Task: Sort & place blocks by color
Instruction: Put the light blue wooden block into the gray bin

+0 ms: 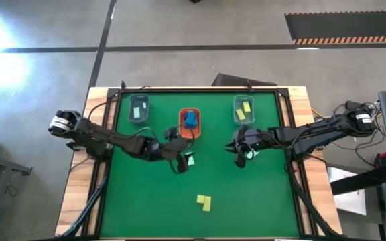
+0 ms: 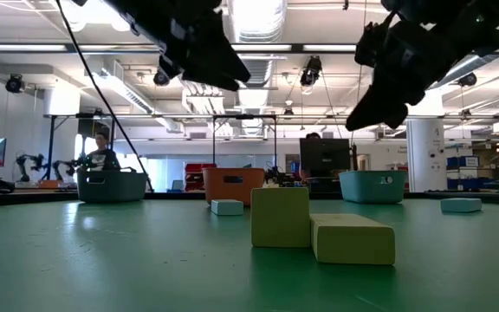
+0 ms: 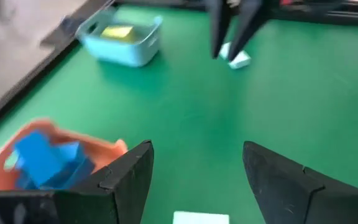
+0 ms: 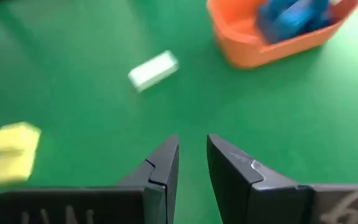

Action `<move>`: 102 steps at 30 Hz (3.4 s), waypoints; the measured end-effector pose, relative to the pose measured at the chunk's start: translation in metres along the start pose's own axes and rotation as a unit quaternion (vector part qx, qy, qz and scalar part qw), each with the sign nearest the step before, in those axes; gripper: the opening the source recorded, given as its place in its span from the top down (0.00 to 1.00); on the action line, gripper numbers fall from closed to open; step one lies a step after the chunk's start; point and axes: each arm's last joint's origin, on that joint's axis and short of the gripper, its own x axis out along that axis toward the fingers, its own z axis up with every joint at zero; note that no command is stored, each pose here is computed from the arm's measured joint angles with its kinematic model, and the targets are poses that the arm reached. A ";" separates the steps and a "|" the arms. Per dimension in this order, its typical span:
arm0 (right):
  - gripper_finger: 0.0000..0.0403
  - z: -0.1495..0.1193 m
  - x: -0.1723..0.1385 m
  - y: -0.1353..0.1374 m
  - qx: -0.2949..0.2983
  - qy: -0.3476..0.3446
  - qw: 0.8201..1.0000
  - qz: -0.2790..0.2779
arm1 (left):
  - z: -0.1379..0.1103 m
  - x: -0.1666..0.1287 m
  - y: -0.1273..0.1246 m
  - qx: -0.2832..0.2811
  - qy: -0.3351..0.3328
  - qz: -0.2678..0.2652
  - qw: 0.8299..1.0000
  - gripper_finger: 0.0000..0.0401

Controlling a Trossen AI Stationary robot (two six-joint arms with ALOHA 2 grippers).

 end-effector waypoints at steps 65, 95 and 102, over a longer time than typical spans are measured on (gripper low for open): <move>0.67 -0.046 0.063 -0.006 -0.209 0.581 0.785 -0.050 | -0.016 -0.012 0.000 0.134 -0.088 -0.024 0.987 0.42; 0.89 0.057 0.001 0.035 -0.094 -0.276 0.950 0.111 | 0.012 -0.037 -0.002 0.032 -0.223 -0.070 0.972 0.42; 0.89 0.055 0.009 0.037 -0.105 -0.321 0.929 0.148 | 0.006 -0.020 -0.013 0.006 -0.230 -0.100 0.968 0.42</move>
